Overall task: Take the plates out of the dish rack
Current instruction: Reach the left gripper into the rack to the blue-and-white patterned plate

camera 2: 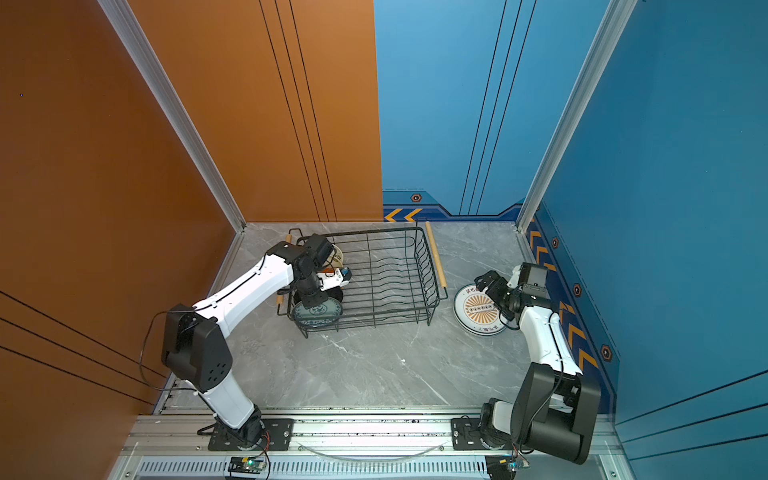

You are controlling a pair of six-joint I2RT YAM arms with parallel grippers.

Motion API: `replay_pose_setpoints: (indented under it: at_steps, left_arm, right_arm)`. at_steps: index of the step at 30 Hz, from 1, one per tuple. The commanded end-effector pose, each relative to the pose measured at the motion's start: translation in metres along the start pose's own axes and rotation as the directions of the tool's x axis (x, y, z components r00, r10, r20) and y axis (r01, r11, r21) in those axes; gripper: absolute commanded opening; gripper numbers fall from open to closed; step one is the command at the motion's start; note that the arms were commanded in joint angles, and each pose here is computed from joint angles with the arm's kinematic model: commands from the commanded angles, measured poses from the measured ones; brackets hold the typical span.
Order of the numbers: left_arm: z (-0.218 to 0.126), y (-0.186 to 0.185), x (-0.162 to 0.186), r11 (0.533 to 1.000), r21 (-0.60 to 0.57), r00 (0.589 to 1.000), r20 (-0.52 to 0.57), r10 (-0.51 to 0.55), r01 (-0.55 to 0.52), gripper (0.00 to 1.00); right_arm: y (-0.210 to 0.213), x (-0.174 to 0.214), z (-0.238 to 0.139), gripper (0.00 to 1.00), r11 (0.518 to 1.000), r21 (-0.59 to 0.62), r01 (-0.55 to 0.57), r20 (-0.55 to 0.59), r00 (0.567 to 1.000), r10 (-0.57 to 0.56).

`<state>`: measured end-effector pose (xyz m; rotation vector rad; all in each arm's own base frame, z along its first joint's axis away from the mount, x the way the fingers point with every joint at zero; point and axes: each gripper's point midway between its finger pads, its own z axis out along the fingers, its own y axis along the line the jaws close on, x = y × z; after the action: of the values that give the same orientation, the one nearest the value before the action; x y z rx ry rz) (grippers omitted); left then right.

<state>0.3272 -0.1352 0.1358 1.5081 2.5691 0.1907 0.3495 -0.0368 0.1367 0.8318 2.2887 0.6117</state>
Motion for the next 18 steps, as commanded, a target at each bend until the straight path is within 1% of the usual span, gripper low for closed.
replay_pose_setpoints:
  at_steps: [1, 8, 12, 18]
  left_arm:
    - [0.0063, 0.004, 0.004, 1.0, -0.025, 0.999, -0.038, 0.001, -0.002, 0.24]
    - [0.0094, 0.0054, 0.0043, 0.999, -0.043, 0.998, -0.057, 0.004, -0.007, 0.15]
    - [0.0113, 0.0043, 0.0051, 0.999, -0.045, 0.998, -0.067, 0.007, -0.01, 0.11]
    - [0.004, 0.0039, 0.0036, 0.997, -0.069, 0.998, -0.06, 0.017, -0.021, 0.05]
  right_arm:
    - [0.0, 0.0003, 0.0004, 1.0, 1.0, -0.016, -0.006, -0.001, 1.0, 0.006]
    - [0.0034, 0.0005, -0.0024, 1.0, 1.0, -0.03, -0.009, 0.001, 1.0, 0.009]
    - [0.0051, 0.0004, -0.0046, 1.0, 0.999, -0.036, -0.007, 0.006, 1.0, 0.007]
    - [0.0065, 0.0, -0.0067, 1.0, 0.999, -0.039, -0.005, 0.01, 1.0, 0.006]
